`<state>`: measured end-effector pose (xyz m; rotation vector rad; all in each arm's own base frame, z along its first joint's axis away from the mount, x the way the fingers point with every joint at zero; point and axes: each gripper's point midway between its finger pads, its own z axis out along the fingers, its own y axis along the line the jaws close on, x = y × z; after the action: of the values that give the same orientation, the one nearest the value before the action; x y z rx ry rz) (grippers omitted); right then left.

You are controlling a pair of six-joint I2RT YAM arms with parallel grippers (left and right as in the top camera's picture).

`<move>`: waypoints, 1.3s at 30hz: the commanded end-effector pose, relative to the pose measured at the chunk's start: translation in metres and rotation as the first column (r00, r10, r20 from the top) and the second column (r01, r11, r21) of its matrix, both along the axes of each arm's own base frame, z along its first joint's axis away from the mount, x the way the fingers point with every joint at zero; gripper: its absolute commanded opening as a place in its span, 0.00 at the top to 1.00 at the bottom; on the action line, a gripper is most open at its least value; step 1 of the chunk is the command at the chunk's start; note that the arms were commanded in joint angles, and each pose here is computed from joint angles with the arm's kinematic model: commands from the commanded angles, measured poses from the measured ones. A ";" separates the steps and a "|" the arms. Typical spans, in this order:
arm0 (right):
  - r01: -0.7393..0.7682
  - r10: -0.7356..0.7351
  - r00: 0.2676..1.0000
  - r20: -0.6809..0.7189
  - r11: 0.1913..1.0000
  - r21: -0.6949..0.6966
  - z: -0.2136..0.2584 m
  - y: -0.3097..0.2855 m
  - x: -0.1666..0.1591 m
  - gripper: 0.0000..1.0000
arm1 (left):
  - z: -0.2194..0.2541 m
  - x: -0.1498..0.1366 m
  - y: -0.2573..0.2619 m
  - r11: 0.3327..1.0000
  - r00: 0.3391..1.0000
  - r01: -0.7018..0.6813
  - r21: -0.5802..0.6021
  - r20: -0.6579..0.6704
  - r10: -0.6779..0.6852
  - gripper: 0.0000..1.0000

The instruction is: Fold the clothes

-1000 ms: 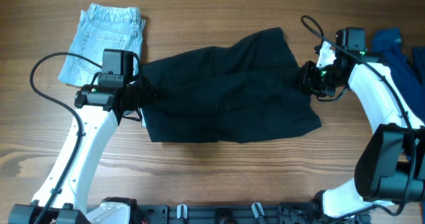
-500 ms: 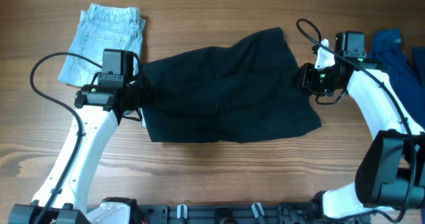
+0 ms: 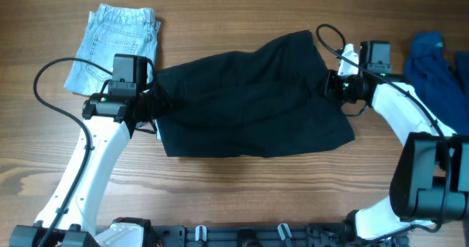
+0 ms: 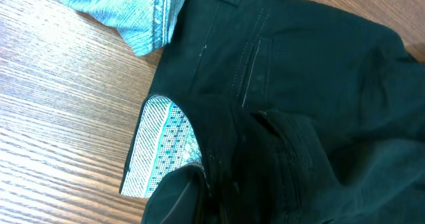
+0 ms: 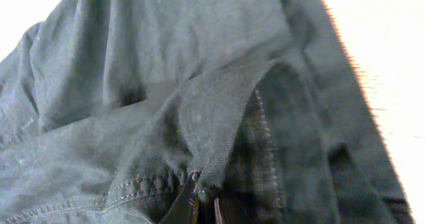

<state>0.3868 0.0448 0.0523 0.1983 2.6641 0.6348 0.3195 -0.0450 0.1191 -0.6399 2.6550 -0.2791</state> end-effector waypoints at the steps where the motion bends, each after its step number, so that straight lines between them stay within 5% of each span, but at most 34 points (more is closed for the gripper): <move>1: 0.060 -0.055 0.987 0.151 0.998 -0.027 0.055 -0.030 0.012 0.96 | 0.008 0.000 0.000 1.000 0.999 0.025 0.000 0.022 -0.025 0.96; 11: 0.123 -0.119 0.963 0.240 0.992 -0.004 0.119 -0.038 -0.013 0.96 | 0.052 -0.014 -0.011 0.993 0.984 0.110 -0.043 0.148 -0.103 0.96; 16: -0.293 0.216 0.834 0.507 0.953 0.077 0.181 0.020 -0.033 0.96 | 0.070 -0.027 -0.010 0.987 0.968 0.160 -0.008 0.199 -0.155 0.96; 23: -0.328 0.236 0.850 0.471 0.937 0.122 0.182 0.029 -0.054 0.96 | 0.072 -0.029 -0.010 0.987 0.966 0.161 -0.007 0.208 -0.156 0.96; 25: -0.071 0.026 0.954 0.298 0.987 0.143 0.160 0.003 -0.048 0.96 | 0.072 -0.029 -0.010 0.987 0.966 0.161 -0.007 0.206 -0.156 0.96; 30: 0.220 -0.233 0.948 0.215 0.972 0.082 0.152 -0.051 -0.048 0.96 | 0.064 -0.042 -0.009 0.987 0.977 0.160 -0.010 0.145 -0.157 0.96; 35: 0.248 -0.277 0.919 0.281 0.959 0.135 0.190 -0.067 -0.057 0.96 | 0.068 -0.059 -0.021 0.979 0.975 0.190 -0.071 0.132 -0.179 0.96; 39: 0.200 -0.237 0.919 0.316 0.969 0.145 0.194 -0.059 -0.043 0.96 | 0.072 -0.051 -0.015 0.988 0.975 0.156 -0.011 0.165 -0.152 0.96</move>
<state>0.3313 -0.0148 0.2322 0.4128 2.2922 0.6743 0.2618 -0.0664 0.1836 -0.3811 2.5997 -0.4481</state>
